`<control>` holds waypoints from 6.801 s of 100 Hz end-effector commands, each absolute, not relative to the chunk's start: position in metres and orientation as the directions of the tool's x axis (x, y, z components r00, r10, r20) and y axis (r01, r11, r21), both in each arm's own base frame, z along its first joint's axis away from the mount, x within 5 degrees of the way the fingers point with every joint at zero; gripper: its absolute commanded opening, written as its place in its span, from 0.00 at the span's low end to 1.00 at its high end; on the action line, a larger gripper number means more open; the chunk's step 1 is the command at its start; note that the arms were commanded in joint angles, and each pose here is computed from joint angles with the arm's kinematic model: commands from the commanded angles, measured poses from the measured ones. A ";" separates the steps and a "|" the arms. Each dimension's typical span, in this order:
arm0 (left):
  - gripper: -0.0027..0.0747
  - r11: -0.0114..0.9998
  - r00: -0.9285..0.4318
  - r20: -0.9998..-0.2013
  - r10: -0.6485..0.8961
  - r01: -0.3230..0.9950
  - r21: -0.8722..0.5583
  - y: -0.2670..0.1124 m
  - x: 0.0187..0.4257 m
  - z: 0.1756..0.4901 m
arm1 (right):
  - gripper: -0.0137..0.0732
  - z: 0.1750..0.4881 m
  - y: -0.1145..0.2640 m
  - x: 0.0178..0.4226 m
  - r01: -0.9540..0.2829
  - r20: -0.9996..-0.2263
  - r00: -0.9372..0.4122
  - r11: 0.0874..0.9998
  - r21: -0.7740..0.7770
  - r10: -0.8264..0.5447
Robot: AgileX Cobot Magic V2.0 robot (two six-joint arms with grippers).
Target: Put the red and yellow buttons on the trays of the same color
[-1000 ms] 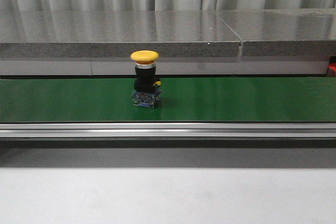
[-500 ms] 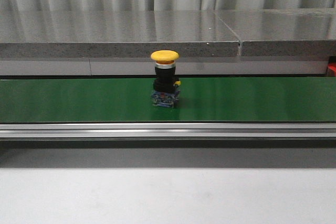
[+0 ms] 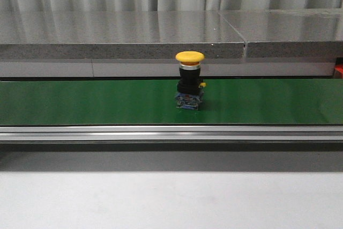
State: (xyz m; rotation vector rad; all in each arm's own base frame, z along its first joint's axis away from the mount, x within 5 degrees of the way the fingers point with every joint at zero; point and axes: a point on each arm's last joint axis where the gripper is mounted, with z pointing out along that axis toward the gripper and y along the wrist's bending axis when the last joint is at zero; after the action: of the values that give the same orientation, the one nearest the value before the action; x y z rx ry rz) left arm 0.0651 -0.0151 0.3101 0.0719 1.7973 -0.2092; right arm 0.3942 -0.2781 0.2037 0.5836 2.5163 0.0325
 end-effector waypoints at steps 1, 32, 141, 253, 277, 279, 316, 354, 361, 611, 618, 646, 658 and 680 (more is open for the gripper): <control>0.01 0.979 -0.153 -0.984 -0.091 0.166 -0.116 -0.015 0.066 0.325 | 0.20 0.239 -0.280 0.395 0.400 -0.611 -0.692 0.909 0.118 0.384; 0.01 0.979 -0.153 -0.984 -0.091 0.166 -0.116 -0.015 0.066 0.325 | 0.22 0.218 -0.282 0.399 0.402 -0.569 -0.718 0.906 0.132 0.401; 0.01 0.979 -0.153 -0.984 -0.091 0.166 -0.116 -0.015 0.066 0.325 | 0.83 0.367 -0.238 0.354 0.345 -0.759 -0.581 0.934 0.097 0.293; 0.01 0.979 -0.153 -0.984 -0.091 0.166 -0.116 -0.015 0.066 0.325 | 0.83 0.306 -0.025 0.256 -0.174 -0.666 -0.738 0.984 0.032 -0.108; 0.01 0.979 -0.153 -0.984 -0.091 0.166 -0.116 -0.015 0.066 0.325 | 0.83 0.298 -0.001 0.261 -0.279 -0.663 -0.721 0.960 0.011 -0.202; 0.01 0.979 -0.153 -0.984 -0.091 0.166 -0.116 -0.015 0.066 0.325 | 0.83 0.297 -0.001 0.263 -0.282 -0.662 -0.722 0.959 0.012 -0.204; 0.01 0.979 -0.153 -0.984 -0.091 0.166 -0.116 -0.015 0.066 0.325 | 0.83 0.289 0.005 0.285 -0.296 -0.649 -0.735 0.954 0.047 -0.196; 0.01 0.979 -0.153 -0.984 -0.091 0.166 -0.116 -0.015 0.066 0.325 | 0.69 0.281 0.003 0.308 -0.291 -0.651 -0.735 0.956 0.047 -0.191; 0.01 0.979 -0.153 -0.984 -0.091 0.166 -0.116 -0.015 0.066 0.325 | 0.55 0.280 0.003 0.308 -0.283 -0.644 -0.744 0.957 0.060 -0.179; 0.01 0.979 -0.153 -0.984 -0.091 0.166 -0.116 -0.015 0.066 0.325 | 0.37 0.217 -0.220 0.199 0.788 -0.573 -0.421 0.597 0.153 0.703; 0.01 0.979 -0.153 -0.984 -0.091 0.166 -0.116 -0.015 0.066 0.325 | 0.37 0.214 -0.221 0.200 0.789 -0.569 -0.423 0.595 0.152 0.706; 0.01 0.979 -0.153 -0.984 -0.091 0.166 -0.116 -0.015 0.066 0.325 | 0.51 0.214 -0.221 0.200 0.789 -0.567 -0.424 0.596 0.151 0.706; 0.01 0.979 -0.153 -0.984 -0.091 0.166 -0.116 -0.015 0.066 0.325 | 0.70 0.214 -0.221 0.200 0.788 -0.567 -0.425 0.597 0.151 0.705; 0.01 0.979 -0.153 -0.984 -0.091 0.166 -0.116 -0.015 0.066 0.325 | 0.78 0.213 -0.220 0.200 0.788 -0.561 -0.428 0.596 0.152 0.709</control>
State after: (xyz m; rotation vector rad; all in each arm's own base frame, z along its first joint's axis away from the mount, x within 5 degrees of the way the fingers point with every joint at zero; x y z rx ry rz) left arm 0.0651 -0.0151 0.3101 0.0719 1.7973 -0.2092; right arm 0.1984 -0.2157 0.1973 1.2132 2.3126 -0.1308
